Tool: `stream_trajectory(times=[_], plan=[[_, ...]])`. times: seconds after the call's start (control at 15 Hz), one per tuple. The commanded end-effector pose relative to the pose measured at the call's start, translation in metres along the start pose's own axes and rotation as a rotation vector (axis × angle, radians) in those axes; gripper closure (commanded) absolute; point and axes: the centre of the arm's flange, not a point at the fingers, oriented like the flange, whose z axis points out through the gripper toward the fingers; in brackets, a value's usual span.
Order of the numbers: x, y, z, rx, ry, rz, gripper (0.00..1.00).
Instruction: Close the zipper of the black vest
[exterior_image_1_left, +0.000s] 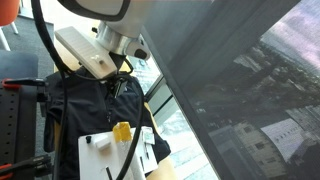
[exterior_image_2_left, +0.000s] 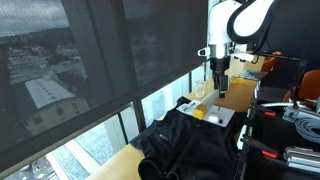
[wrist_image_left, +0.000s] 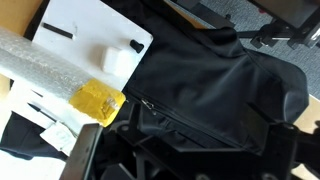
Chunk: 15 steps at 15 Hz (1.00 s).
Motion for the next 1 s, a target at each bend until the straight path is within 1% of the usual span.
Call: stream_trajectory(times=[0.0,0.13,0.2,0.4,0.53,0.73,0.8,0.93], plan=[[0.025,0.014,0.045,-0.003,-0.015,-0.011,0.0],[0.034,0.014,0.07,-0.012,-0.023,-0.023,0.0],[0.043,0.016,0.083,-0.026,-0.017,-0.026,0.0],[0.067,0.024,0.101,-0.046,0.008,-0.017,0.0],[0.08,0.027,0.101,-0.051,0.042,0.011,0.0],[0.087,0.022,0.083,-0.049,0.095,0.054,0.0],[0.089,0.02,0.081,-0.052,0.105,0.063,0.0],[0.087,0.016,0.083,-0.049,0.099,0.063,0.0]])
